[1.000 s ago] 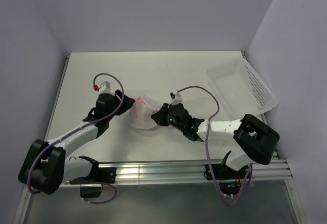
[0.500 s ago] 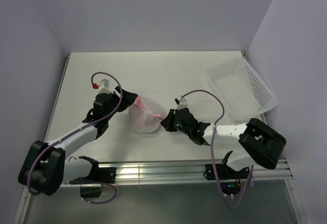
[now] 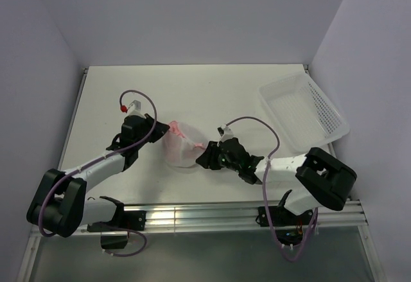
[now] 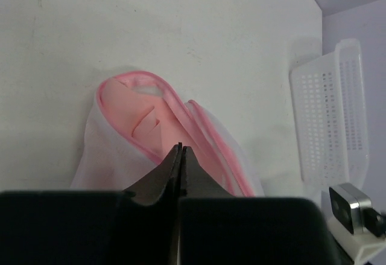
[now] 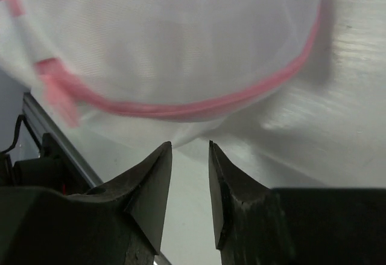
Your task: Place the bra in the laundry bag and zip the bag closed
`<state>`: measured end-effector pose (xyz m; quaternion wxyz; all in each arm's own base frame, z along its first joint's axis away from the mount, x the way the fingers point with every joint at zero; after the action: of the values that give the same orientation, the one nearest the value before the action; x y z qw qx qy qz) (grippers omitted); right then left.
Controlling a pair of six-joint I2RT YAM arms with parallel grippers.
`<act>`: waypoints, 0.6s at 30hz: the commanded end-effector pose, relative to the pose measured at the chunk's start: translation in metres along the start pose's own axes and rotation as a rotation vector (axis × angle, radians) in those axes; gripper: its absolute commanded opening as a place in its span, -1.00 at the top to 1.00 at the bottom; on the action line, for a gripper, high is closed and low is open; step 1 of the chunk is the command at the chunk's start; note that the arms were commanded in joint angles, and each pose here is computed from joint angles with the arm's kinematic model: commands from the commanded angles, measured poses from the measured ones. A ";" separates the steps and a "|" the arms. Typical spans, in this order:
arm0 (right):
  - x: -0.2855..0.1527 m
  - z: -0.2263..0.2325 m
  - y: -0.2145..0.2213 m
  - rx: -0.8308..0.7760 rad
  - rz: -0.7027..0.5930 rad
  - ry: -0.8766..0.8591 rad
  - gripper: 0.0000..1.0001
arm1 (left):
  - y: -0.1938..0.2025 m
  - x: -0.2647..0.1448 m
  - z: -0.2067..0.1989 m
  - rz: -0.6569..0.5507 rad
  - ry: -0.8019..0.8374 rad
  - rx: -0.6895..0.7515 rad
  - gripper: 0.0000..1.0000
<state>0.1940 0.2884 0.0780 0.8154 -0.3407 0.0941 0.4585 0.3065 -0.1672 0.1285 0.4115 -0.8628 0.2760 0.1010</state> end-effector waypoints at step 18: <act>0.038 -0.029 -0.118 0.085 -0.236 0.062 0.37 | 0.021 -0.060 -0.007 -0.055 0.141 -0.056 1.00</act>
<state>0.2936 0.2684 0.0782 0.8600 -0.3215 0.1204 0.3775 0.2473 -0.1569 0.1179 0.3872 -0.8709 0.2921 0.0794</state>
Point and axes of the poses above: each gripper's point midway between its finger pads, its own x axis out along the fingers, its own z axis along the line the jaws close on, y = z × x, the point moved 3 cm from there along -x, back along the fingers, and after that the axes turned 9 degrees about x, right-handed, at the moved point
